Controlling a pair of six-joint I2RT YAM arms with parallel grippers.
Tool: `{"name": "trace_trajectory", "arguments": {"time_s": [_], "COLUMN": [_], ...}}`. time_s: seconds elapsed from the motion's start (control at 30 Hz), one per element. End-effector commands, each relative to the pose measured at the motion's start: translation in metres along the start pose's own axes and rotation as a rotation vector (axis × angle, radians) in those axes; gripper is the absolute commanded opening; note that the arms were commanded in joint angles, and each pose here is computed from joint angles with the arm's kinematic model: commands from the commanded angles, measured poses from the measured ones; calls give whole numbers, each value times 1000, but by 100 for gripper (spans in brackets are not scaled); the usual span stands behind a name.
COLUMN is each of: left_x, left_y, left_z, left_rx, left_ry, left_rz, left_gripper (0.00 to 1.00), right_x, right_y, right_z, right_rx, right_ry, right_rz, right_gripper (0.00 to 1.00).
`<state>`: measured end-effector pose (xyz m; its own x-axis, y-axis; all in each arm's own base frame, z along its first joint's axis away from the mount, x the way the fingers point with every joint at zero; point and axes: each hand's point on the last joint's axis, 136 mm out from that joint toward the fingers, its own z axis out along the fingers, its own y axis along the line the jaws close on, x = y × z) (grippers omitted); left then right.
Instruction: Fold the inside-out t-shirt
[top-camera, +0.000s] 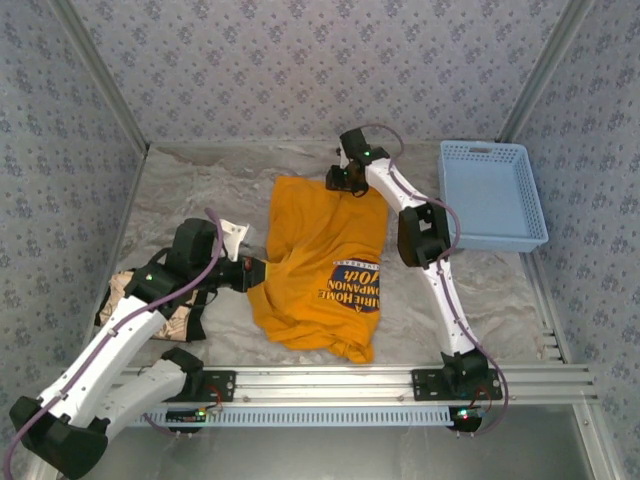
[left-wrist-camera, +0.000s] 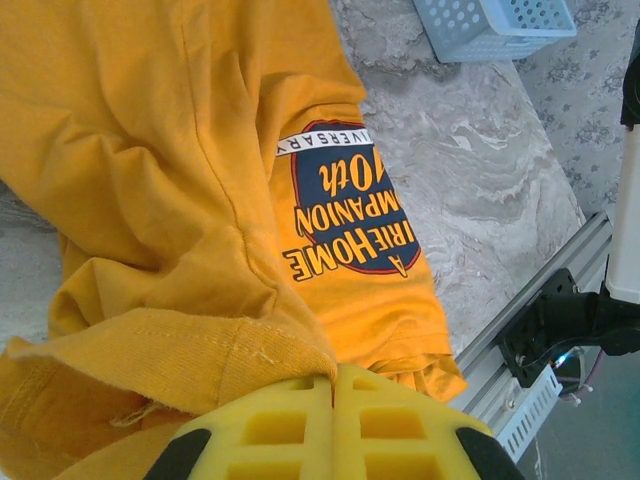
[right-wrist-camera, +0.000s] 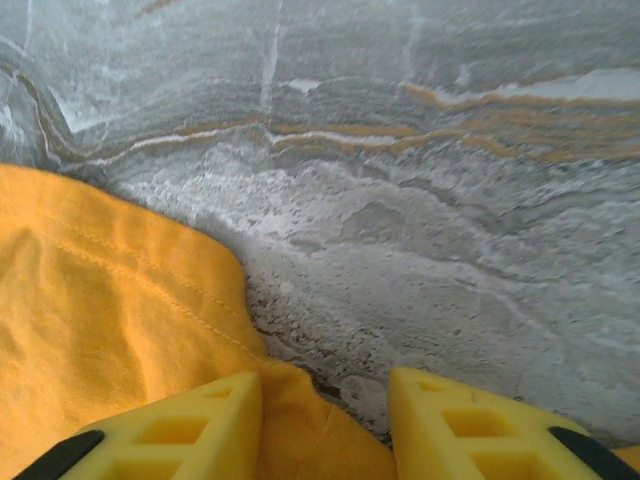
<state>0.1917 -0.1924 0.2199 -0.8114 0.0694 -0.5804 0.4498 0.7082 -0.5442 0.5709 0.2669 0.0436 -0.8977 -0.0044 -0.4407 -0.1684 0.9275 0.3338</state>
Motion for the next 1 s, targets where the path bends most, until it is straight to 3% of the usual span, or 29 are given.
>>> {"name": "trace_trajectory", "arguments": {"time_s": [0.0,0.07,0.23,0.33,0.57,0.77,0.87,0.97], "left_x": [-1,-2,-5,-11,-86,-170,-213,-231], "left_y": [0,1,2,-6,-10,-25,-44,-72], "left_z": [-1,-1,-7,-30,-111,-147,-170,-178], "left_rx": [-1,-5,-33,-64,-367,-564,-609,-550], "left_ry": [-6,-11,-11,-17,-290,-389,-444,-481], "left_rz": [22,21,40,189,525,795,877,989], "left_gripper": [0,0,0,0,0,0,0,0], "right_x": [10,6,-17,-33,-70,-95,-95,-86], "right_y": [-3,-1,-2,-5,-26,-23,-21,-24], "right_z": [5,0,-26,-53,-158,-266,-317,-367], "right_rx": [-1,-4,18,38,180,197,224,275], "right_ry": [38,27,-43,-90,-260,-449,-525,-603], "right_rz": [8,4,-8,0,37,67,74,78], "right_gripper": [21,9,5,0,0,2,3,5]}}
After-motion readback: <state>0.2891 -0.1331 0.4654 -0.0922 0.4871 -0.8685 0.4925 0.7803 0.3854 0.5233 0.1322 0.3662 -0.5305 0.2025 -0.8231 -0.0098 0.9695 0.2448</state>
